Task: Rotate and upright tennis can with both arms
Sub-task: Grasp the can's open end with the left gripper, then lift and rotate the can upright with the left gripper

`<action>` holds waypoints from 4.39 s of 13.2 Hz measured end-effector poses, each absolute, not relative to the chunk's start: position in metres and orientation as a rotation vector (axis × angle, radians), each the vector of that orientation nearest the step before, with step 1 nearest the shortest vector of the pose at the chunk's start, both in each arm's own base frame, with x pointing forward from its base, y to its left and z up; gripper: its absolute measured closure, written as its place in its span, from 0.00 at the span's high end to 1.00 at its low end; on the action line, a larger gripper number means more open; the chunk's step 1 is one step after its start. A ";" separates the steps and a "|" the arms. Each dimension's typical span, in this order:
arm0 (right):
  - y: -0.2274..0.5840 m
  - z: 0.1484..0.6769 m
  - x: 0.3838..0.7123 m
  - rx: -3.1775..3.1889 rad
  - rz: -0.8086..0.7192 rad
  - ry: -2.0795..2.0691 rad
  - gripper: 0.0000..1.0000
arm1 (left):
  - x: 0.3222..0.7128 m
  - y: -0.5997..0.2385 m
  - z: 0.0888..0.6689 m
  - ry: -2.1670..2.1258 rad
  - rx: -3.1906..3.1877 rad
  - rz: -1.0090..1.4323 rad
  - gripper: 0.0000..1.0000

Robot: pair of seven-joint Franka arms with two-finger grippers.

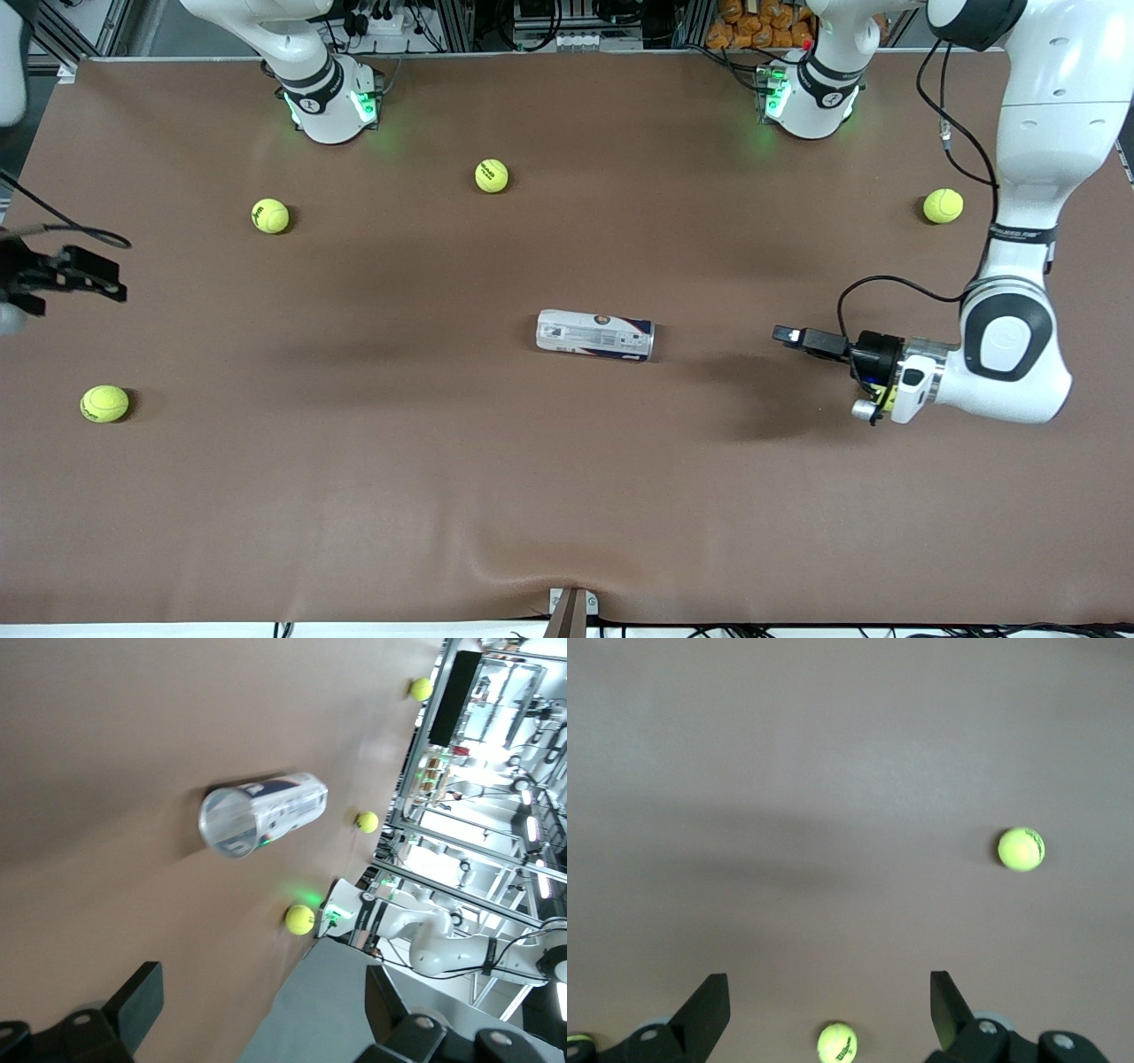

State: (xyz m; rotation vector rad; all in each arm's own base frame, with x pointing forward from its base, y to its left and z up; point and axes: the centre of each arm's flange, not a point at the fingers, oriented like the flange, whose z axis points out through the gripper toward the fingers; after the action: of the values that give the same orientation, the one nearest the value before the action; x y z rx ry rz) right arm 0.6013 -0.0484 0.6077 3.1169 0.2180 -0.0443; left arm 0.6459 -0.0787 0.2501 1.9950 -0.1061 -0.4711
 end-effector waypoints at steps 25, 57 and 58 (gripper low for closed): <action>-0.061 0.642 0.545 3.177 -0.133 -0.275 1.00 | 0.590 -0.249 0.116 0.018 1.789 -0.296 0.93; -0.068 0.652 0.543 3.177 -0.103 -0.296 1.00 | 0.497 -0.541 0.399 0.584 3.035 0.099 0.04; -0.068 0.652 0.543 3.177 -0.103 -0.296 1.00 | 0.494 -0.546 0.394 0.575 3.044 0.099 0.04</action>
State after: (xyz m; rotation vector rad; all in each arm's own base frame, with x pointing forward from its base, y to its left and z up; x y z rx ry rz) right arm 0.5433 -0.0684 0.6519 3.1770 -0.2957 -0.1027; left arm 0.4938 -0.5458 0.3936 3.0445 0.5753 0.0986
